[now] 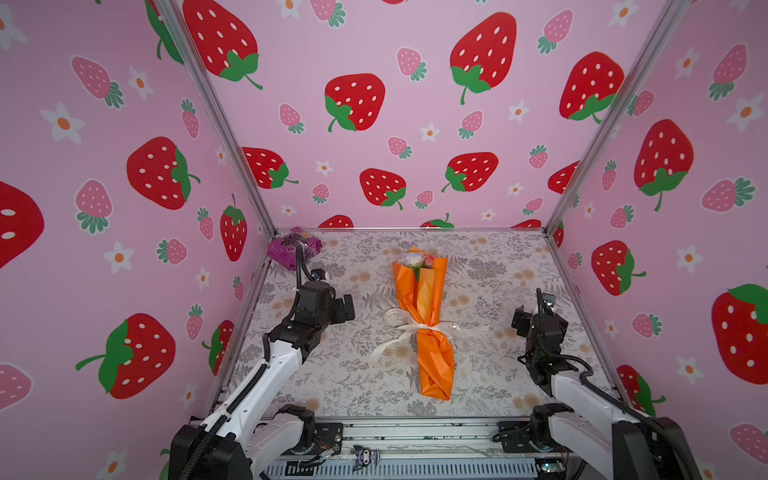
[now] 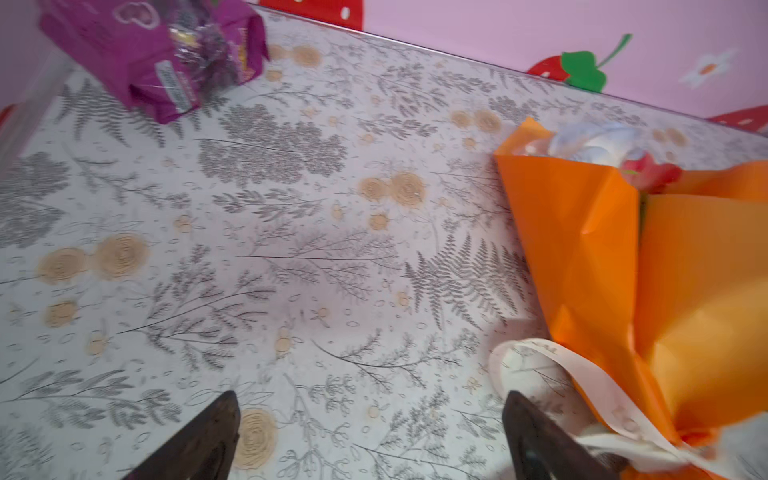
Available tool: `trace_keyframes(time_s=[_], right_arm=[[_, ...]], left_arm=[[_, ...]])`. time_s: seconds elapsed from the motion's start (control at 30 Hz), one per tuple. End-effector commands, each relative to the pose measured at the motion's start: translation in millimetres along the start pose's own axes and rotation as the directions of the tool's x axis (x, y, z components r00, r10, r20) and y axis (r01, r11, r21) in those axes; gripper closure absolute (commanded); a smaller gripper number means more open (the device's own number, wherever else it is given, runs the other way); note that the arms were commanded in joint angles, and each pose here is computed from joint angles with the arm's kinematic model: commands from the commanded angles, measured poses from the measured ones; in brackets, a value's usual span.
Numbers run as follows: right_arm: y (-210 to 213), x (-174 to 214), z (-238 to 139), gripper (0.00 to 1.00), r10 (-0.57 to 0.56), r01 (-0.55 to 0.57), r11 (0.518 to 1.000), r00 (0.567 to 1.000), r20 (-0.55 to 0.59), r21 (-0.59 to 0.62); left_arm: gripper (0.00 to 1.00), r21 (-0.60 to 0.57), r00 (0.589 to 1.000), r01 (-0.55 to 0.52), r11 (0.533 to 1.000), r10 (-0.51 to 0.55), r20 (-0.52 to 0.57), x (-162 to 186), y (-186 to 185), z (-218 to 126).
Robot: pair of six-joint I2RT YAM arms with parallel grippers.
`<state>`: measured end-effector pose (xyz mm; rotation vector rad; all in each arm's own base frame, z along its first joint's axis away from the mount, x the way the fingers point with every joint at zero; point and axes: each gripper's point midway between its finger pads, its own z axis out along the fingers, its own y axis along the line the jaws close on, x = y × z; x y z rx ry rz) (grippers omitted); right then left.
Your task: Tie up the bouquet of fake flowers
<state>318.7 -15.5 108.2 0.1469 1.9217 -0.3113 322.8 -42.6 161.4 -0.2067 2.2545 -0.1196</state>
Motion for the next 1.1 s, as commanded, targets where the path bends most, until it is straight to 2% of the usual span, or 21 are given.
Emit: trace_keyframes(time_s=[0.0, 0.07, 0.1, 0.17, 0.23, 0.27, 0.3, 0.33, 0.43, 0.53, 0.67, 0.7, 0.77, 0.87, 1.07], right_arm=[[28.9, -38.1, 11.2, 0.05, 0.008, 0.019, 0.989, 0.984, 0.176, -0.149], [46.8, -42.6, 27.5, 0.04, -0.038, 0.070, 0.977, 0.987, 0.157, -0.200], [55.4, -49.1, 27.1, 0.04, -0.050, 0.100, 0.966, 0.976, 0.211, -0.237], [64.2, -54.9, 22.9, 0.03, -0.066, 0.154, 0.948, 0.951, 0.302, -0.279], [69.0, -41.1, 28.6, 0.03, -0.068, 0.162, 0.930, 0.958, 0.279, -0.331], [70.7, -41.7, 20.5, 0.01, -0.052, 0.174, 0.922, 0.941, 0.335, -0.347], [68.3, -40.9, 15.5, 0.00, -0.040, 0.171, 0.924, 0.933, 0.358, -0.342], [66.2, -36.2, 17.4, 0.00, -0.052, 0.168, 0.927, 0.943, 0.328, -0.335], [42.6, -36.8, 45.6, 0.00, -0.002, 0.047, 0.982, 0.971, 0.237, -0.184], [42.6, -38.1, 42.4, 0.00, -0.004, 0.052, 0.980, 0.969, 0.246, -0.190], [46.6, -37.5, 44.3, 0.00, -0.018, 0.068, 0.977, 0.971, 0.239, -0.203], [46.4, -36.3, 43.4, 0.00, -0.020, 0.070, 0.977, 0.972, 0.235, -0.204], [46.9, -36.5, 44.1, 0.00, -0.021, 0.071, 0.976, 0.972, 0.235, -0.206], [47.7, -36.5, 44.2, 0.00, -0.023, 0.073, 0.975, 0.972, 0.233, -0.208], [47.6, -36.3, 44.6, 0.00, -0.023, 0.072, 0.975, 0.973, 0.231, -0.210]], left_arm=[[0.01, -0.192, 0.997, -0.022, 0.981, 0.036, 0.068, -10.2, 45.3, 2.0], [0.01, -0.301, 0.985, -0.076, 0.951, 0.118, 0.126, -17.3, 65.4, 8.0], [0.01, -0.313, 0.980, -0.103, 0.944, 0.151, 0.133, -18.0, 70.3, 13.1], [0.01, -0.244, 0.981, -0.111, 0.963, 0.146, 0.131, -15.8, 68.8, 26.3], [0.01, -0.194, 0.978, -0.107, 0.975, 0.139, 0.157, -14.2, 64.8, 40.6], [0.01, -0.172, 0.971, -0.127, 0.977, 0.158, 0.181, -12.2, 60.9, 49.1], [0.01, -0.150, 0.964, -0.150, 0.977, 0.178, 0.199, -11.7, 56.6, 54.2], [0.01, -0.135, 0.956, -0.167, 0.977, 0.194, 0.218, -13.6, 53.0, 57.0], [0.01, -0.090, 0.930, -0.211, 0.973, 0.228, 0.289, -16.5, 44.8, 67.5], [0.01, 0.018, 0.931, -0.178, 0.984, 0.163, 0.327, -15.9, 41.5, 82.7], [0.01, 0.101, 0.928, -0.217, 0.971, 0.173, 0.331, 0.6, 32.8, 101.0], [0.01, 0.103, 0.941, -0.212, 0.972, 0.174, 0.290, 2.6, 34.6, 102.2], [0.01, 0.008, 0.959, -0.132, 0.991, 0.125, 0.253, -3.0, 54.5, 112.8], [0.01, -0.033, 0.956, -0.133, 0.991, 0.137, 0.259, -3.8, 56.1, 110.9], [0.01, -0.035, 0.955, -0.137, 0.990, 0.141, 0.260, -4.2, 55.6, 109.9]])
